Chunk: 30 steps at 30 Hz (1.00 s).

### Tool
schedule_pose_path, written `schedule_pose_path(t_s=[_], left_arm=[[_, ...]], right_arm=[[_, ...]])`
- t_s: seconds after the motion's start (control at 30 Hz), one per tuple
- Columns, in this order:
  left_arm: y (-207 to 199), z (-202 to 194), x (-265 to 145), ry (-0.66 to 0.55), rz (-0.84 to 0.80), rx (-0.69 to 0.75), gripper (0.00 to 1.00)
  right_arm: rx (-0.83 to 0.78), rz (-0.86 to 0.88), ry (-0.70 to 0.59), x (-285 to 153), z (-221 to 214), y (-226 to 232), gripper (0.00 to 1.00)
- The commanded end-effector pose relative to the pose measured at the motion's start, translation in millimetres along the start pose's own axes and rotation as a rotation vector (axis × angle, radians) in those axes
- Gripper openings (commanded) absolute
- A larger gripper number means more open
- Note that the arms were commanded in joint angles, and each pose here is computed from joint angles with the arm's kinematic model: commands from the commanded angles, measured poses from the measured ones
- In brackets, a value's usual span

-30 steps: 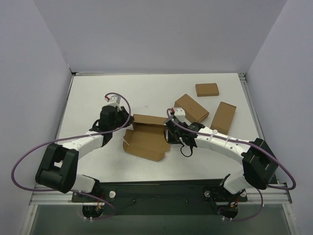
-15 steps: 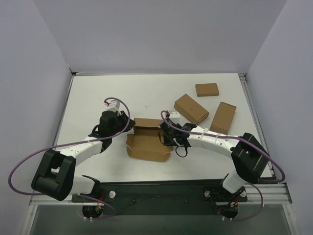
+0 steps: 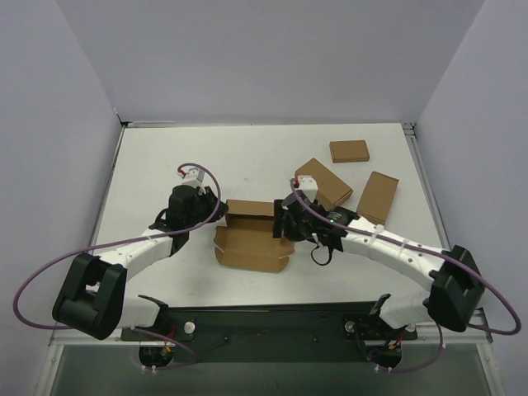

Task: Fold the paper box

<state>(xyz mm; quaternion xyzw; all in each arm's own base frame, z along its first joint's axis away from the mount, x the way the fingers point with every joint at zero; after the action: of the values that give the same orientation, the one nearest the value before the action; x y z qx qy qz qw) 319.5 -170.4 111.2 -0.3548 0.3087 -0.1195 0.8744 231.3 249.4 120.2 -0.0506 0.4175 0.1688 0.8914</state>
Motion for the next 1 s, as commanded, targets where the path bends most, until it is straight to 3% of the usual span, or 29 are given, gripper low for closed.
schedule_pose_path(t_s=[0.0, 0.2, 0.33, 0.7, 0.97], left_arm=[[4.7, -3.9, -4.2, 0.035, 0.045, 0.041, 0.27], [2.5, -2.4, -3.3, 0.036, 0.044, 0.045, 0.27], [1.3, -1.1, -3.1, 0.036, 0.044, 0.049, 0.27], [-2.0, -1.5, -3.5, 0.045, 0.029, 0.052, 0.27], [-4.9, -1.2, -2.0, 0.059, 0.018, 0.053, 0.27]], right_arm=[[0.028, -0.045, -0.078, -28.6, 13.2, -33.9, 0.64], [-0.021, -0.075, -0.081, -6.6, -0.2, -69.2, 0.61], [-0.141, -0.046, -0.086, 13.8, -11.9, -66.1, 0.58], [-0.371, 0.049, -0.285, 50.3, 11.4, -40.0, 0.63], [-0.456, 0.072, -0.334, 73.9, 21.6, -27.2, 0.67]])
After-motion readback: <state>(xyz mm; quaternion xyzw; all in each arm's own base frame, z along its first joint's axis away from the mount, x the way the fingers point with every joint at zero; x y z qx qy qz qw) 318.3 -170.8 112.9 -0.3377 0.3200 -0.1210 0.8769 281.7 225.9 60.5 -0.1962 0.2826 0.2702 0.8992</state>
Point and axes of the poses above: each gripper's point midway between its finger pads, its own x axis out along the fingers, its own y axis along the line the jaws close on, z = x × y, the point moved 2 cm from there along -x, back along the fingers, and after that the axes turned 14 degrees about -x, right-handed, at the moved point
